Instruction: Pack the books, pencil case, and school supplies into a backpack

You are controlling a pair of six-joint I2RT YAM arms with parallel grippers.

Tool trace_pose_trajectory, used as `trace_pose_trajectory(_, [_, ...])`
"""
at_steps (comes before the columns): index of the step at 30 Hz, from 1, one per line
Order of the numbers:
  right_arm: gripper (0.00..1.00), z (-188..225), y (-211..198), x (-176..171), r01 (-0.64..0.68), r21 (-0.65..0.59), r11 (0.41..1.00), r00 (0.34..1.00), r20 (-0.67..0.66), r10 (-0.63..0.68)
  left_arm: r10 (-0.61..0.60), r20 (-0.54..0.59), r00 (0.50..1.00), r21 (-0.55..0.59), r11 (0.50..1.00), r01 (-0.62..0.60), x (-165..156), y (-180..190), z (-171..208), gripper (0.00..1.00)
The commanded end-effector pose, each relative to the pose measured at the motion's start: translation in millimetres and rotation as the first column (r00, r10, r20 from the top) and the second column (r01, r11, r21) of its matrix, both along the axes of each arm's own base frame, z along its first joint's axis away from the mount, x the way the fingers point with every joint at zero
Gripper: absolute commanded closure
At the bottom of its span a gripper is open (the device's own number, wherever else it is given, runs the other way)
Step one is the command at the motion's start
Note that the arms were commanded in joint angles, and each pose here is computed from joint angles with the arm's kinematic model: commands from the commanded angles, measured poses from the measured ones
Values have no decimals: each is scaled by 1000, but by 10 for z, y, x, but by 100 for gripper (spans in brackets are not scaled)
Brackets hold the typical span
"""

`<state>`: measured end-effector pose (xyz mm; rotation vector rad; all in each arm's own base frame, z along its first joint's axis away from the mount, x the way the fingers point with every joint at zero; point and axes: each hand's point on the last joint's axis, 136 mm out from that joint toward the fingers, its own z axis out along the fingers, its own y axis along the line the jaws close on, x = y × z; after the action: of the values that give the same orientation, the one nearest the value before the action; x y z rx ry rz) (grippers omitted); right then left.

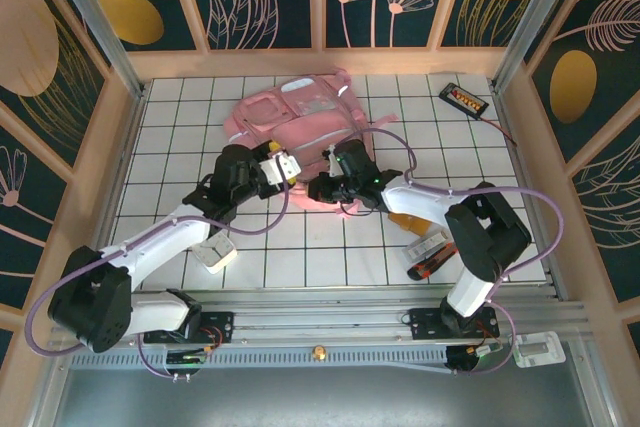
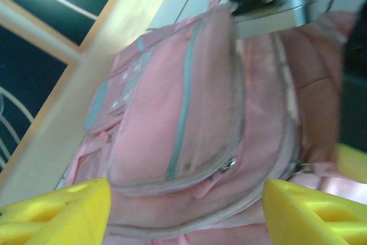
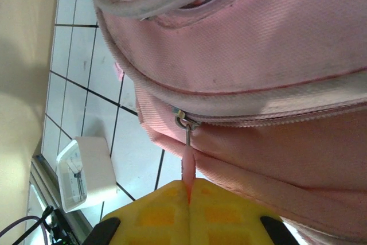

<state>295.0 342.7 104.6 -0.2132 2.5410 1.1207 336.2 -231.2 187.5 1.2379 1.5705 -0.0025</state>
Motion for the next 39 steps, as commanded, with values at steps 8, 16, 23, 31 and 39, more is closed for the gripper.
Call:
trace_pose_trajectory(8, [100, 21, -110, -103, -59, -5, 998, 998, -11, 59, -114, -78, 990, 14, 993, 116, -317, -83, -327, 37])
trace_pose_trajectory(16, [100, 54, -37, -121, -74, 0, 997, 997, -7, 74, -148, -90, 985, 103, 982, 157, -279, -193, -504, 36])
trace_pose_trajectory(23, [100, 63, -54, -114, -68, -16, 998, 998, -6, 68, -134, -81, 988, 158, 977, 145, -112, -230, -646, 43])
trace_pose_trajectory(31, [100, 72, -264, -92, -23, -66, 998, 1000, 5, 23, -87, -152, 984, 185, 976, 115, -18, -237, -955, 89])
trace_pose_trajectory(39, [100, 32, -709, 28, 66, -122, 990, 998, 16, -65, -44, -136, 990, 178, 982, 68, -1, -171, -987, 100])
